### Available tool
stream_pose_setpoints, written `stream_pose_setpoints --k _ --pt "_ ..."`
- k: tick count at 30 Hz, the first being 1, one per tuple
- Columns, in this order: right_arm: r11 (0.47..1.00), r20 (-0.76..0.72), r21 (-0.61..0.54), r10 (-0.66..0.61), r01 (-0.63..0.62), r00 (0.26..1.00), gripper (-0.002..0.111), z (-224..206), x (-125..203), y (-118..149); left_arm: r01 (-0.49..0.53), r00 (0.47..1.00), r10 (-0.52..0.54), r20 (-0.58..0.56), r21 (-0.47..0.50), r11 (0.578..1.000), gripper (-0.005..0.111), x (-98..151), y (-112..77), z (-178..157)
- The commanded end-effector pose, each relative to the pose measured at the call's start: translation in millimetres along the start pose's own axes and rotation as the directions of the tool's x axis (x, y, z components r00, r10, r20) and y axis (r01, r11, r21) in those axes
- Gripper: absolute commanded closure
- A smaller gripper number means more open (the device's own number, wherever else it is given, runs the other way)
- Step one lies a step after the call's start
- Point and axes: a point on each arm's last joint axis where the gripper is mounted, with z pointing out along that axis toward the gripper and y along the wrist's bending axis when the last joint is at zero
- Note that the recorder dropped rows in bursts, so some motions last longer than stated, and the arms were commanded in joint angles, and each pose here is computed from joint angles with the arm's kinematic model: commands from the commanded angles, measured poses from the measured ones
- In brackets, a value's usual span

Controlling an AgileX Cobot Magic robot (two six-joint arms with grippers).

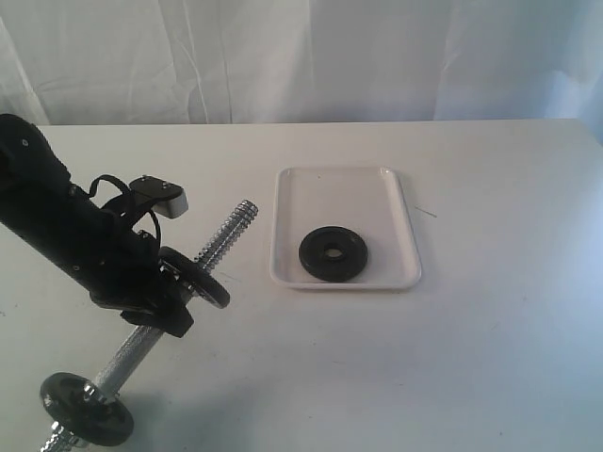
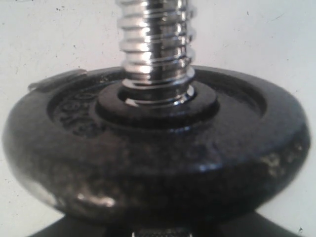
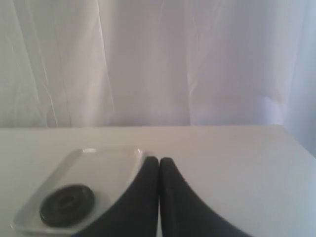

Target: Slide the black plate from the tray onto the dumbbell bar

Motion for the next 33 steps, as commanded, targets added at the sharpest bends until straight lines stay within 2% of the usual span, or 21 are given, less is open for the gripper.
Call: stream_pose_setpoints --k 1,6,9,12,13,17,20,22,23,24,28,33 --pt "0.963 0.169 -0.079 0.269 -0.259 0.948 0.108 -2 -16 3 -0.007 0.997 0.005 0.082 0.025 1.000 0.107 -9 -10.2 -18" --pt "0.870 0.256 -0.202 0.490 -0.449 0.834 0.108 -5 -28 5 -0.007 0.997 0.005 0.081 0.027 1.000 0.107 -9 -10.3 -18" --pt "0.788 0.281 -0.296 0.613 -0.541 0.739 0.108 -8 -36 6 -0.007 0.997 0.005 0.081 0.027 1.000 0.107 -9 -10.3 -18" --pt "0.690 0.297 -0.413 0.719 -0.594 0.628 0.108 -13 -45 7 -0.007 0.997 0.005 0.081 0.027 1.000 0.107 -9 -10.3 -18" --pt "0.687 0.311 -0.432 0.722 -0.585 0.618 0.108 -14 -47 8 -0.007 0.997 0.005 0.081 0.027 1.000 0.107 -9 -10.3 -18" --pt "0.680 0.293 -0.414 0.729 -0.606 0.618 0.108 -13 -45 7 -0.007 0.997 0.005 0.081 0.027 1.000 0.107 -9 -10.3 -18" --pt "0.590 0.214 -0.396 0.804 -0.704 0.554 0.108 -10 -40 6 -0.007 0.997 0.005 0.081 0.027 1.000 0.107 -9 -10.3 -18" --pt "0.533 0.147 -0.336 0.844 -0.776 0.516 0.108 -7 -32 5 -0.007 0.997 0.005 0.081 0.027 1.000 0.107 -9 -10.3 -18" --pt "0.523 0.116 -0.294 0.850 -0.800 0.514 0.108 -5 -28 5 -0.007 0.997 0.005 0.081 0.027 1.000 0.107 -9 -10.3 -18" --pt "0.523 0.093 -0.252 0.851 -0.814 0.517 0.108 -4 -23 5 -0.007 0.997 0.005 0.081 0.027 1.000 0.107 -9 -10.3 -18" --pt "0.574 0.055 -0.149 0.818 -0.805 0.573 0.108 -2 -13 4 -0.006 0.997 0.004 0.082 0.027 1.000 0.107 -9 -10.3 -18" --pt "0.726 0.044 -0.078 0.688 -0.684 0.725 0.108 0 -7 2 -0.006 0.997 0.004 0.082 0.027 1.000 0.107 -9 -10.3 -18"
